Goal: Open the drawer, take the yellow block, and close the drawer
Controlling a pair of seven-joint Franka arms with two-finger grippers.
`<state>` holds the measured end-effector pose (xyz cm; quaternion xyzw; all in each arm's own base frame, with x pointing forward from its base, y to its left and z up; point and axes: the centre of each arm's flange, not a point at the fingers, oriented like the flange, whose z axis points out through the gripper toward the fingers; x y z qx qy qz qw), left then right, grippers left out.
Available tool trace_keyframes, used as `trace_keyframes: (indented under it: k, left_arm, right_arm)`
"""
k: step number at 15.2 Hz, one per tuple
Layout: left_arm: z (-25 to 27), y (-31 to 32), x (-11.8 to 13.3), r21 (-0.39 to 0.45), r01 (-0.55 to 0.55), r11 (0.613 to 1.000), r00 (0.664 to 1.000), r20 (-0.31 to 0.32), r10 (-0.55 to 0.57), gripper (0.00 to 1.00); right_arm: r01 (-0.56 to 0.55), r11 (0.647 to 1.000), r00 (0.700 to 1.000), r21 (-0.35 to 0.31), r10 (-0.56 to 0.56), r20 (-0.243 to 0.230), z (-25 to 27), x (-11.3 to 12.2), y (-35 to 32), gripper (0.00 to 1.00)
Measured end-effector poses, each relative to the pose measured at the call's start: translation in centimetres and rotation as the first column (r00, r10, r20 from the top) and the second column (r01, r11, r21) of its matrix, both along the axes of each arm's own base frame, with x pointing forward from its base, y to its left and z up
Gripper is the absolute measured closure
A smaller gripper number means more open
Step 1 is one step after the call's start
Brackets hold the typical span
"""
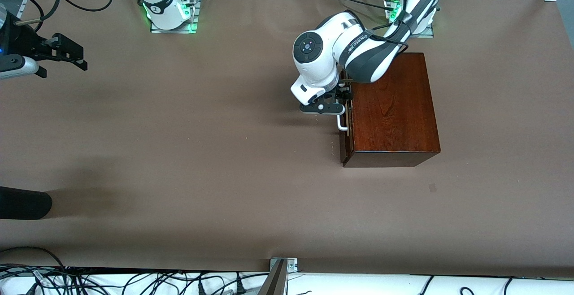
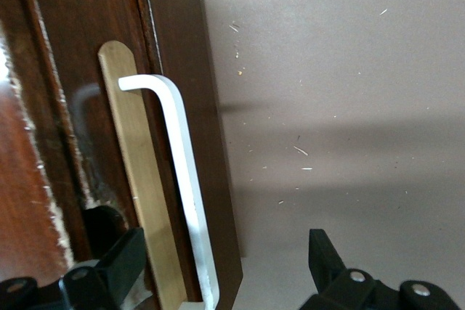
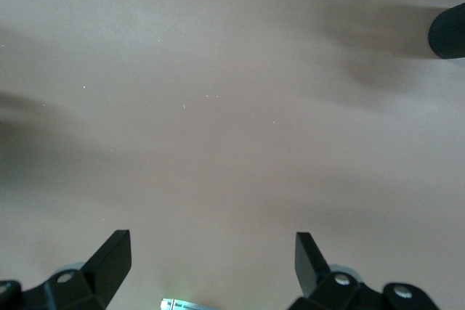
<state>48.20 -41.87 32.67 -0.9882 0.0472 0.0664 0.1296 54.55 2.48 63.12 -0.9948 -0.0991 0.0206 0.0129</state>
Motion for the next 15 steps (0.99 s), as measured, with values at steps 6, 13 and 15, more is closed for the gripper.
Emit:
trace_keyframes:
  k: [6, 13, 15]
  left_arm:
    - [-3.1, -0.5, -0.7, 0.037, 0.005, 0.999, 1.0, 0.028, -0.006, 0.0]
    - [-4.9, -1.8, -1.6, 0.041, -0.011, 0.999, 0.998, 0.066, 0.008, 0.0]
    - [-4.9, -2.1, -1.7, 0.024, -0.007, 1.0, 0.997, 0.075, 0.005, 0.0]
  right_arm:
    - [0.0, 1.0, 1.0, 0.0, 0.0, 0.0, 0.0, 0.0, 0.0, 0.0]
    - [0.0, 1.0, 1.0, 0.0, 0.0, 0.0, 0.0, 0.0, 0.0, 0.0]
    - [0.0, 1.0, 1.0, 0.001, 0.0, 0.0, 0.0, 0.0, 0.0, 0.0]
